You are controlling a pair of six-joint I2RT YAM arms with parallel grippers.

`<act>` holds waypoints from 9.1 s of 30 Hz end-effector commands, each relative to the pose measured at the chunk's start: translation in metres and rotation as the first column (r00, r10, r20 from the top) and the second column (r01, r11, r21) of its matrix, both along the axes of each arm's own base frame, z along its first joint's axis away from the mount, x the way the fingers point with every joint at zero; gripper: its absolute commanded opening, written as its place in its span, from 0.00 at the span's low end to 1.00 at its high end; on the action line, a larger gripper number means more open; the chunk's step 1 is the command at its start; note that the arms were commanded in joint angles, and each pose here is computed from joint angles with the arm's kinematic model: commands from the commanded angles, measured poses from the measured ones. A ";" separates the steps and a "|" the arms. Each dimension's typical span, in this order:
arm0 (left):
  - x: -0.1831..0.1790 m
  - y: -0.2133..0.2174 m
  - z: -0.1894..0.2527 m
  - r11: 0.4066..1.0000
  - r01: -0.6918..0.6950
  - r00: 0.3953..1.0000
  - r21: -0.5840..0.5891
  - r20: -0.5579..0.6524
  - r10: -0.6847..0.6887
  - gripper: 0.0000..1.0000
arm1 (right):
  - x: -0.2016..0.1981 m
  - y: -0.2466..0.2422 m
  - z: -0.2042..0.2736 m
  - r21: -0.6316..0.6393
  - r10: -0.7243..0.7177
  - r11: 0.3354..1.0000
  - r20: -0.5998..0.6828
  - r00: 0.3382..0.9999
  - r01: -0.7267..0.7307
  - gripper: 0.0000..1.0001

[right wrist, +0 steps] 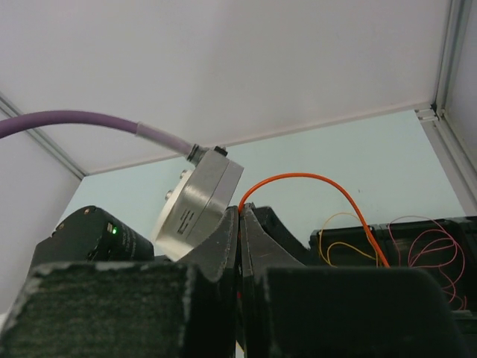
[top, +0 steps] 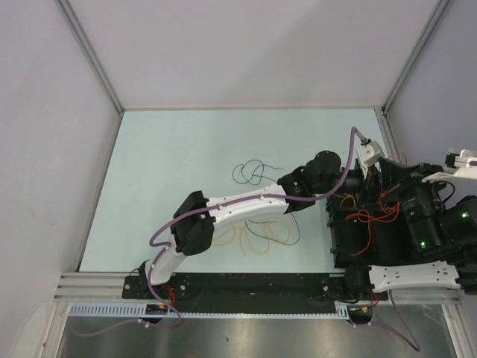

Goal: Untangle the cables

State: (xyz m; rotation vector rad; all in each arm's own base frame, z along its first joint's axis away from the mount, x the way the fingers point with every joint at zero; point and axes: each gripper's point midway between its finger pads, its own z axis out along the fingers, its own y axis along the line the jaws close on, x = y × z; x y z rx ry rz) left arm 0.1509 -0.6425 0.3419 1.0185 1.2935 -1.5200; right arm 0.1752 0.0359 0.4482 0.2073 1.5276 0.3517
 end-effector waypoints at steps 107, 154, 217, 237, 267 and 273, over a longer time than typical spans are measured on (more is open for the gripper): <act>0.014 0.472 -0.118 0.391 -0.734 0.565 0.555 0.179 0.805 1.00 | 0.072 0.163 -0.391 -0.151 -0.082 0.984 -0.857 0.508 -0.095 0.65; 0.015 0.469 -0.125 0.372 -0.724 0.568 0.580 0.197 0.799 1.00 | 0.179 0.052 0.133 -0.019 -0.333 0.943 0.015 0.943 0.333 0.00; 0.011 0.459 -0.144 0.337 -0.696 0.590 0.633 0.239 0.771 1.00 | 0.004 -0.154 0.097 -0.178 -0.890 0.426 0.097 0.446 0.887 0.00; 0.003 0.458 -0.139 0.363 -0.698 0.603 0.617 0.234 0.763 1.00 | 0.016 -0.153 -0.085 -0.322 -0.854 0.519 -0.230 0.467 0.792 0.00; 0.001 0.451 -0.144 0.375 -0.677 0.631 0.633 0.238 0.738 1.00 | 0.007 -0.139 -0.211 -0.160 -0.678 0.621 -0.600 0.424 0.767 0.00; 0.001 0.451 -0.144 0.371 -0.678 0.629 0.634 0.240 0.739 1.00 | -0.001 -0.127 -0.192 -0.081 -0.633 0.662 -0.592 0.499 0.745 0.00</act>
